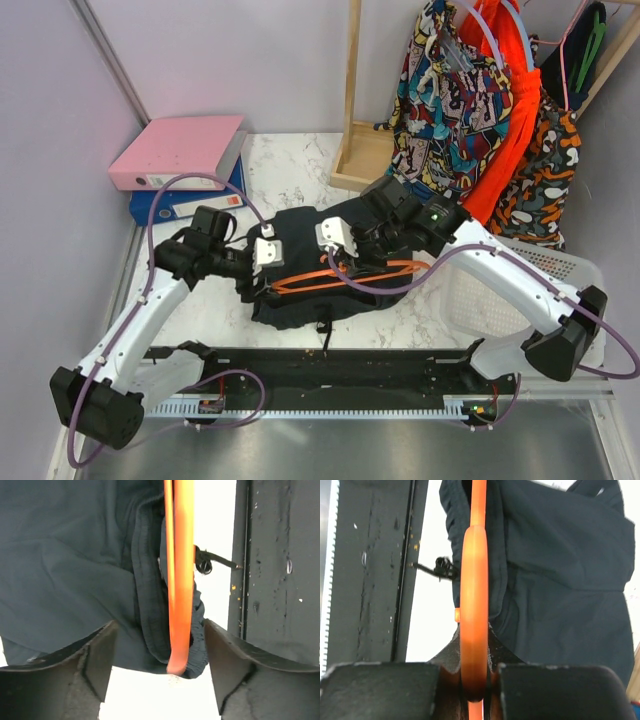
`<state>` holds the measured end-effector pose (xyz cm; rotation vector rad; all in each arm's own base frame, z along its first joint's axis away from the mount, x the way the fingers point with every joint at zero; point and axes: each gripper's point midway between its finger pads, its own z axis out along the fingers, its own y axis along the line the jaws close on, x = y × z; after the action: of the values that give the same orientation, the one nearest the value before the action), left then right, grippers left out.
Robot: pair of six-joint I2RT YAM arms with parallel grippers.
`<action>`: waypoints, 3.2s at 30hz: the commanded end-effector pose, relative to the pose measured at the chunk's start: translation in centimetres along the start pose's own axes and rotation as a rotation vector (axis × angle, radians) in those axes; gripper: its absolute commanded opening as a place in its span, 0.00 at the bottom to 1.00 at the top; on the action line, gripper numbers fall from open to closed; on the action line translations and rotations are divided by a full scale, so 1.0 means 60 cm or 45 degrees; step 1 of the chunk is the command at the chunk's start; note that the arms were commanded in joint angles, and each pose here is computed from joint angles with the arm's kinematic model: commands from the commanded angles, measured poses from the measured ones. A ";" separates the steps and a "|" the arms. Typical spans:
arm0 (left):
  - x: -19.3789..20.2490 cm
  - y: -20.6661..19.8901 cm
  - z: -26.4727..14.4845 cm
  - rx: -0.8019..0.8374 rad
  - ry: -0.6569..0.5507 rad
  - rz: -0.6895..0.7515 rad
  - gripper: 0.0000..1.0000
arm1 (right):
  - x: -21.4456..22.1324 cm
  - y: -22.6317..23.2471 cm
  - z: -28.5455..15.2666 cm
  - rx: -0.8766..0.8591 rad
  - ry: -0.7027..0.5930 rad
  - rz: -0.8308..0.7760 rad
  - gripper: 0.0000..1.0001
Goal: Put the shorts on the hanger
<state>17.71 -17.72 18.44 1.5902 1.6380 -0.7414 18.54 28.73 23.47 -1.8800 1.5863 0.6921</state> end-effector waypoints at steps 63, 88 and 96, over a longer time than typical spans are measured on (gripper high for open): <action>0.075 -0.014 -0.059 -0.072 0.070 0.064 0.72 | 0.011 0.038 0.108 -0.283 -0.097 0.178 0.00; 0.256 -0.088 -0.002 0.230 0.467 0.156 0.71 | 0.053 0.046 0.153 -0.104 0.115 0.176 0.00; 0.272 -0.100 0.013 0.248 0.458 0.243 0.69 | 0.069 0.044 0.159 -0.041 0.126 0.136 0.00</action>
<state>11.64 -8.94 4.18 2.0839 1.7270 -0.5945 15.68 32.57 13.16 -1.9421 1.7909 0.7504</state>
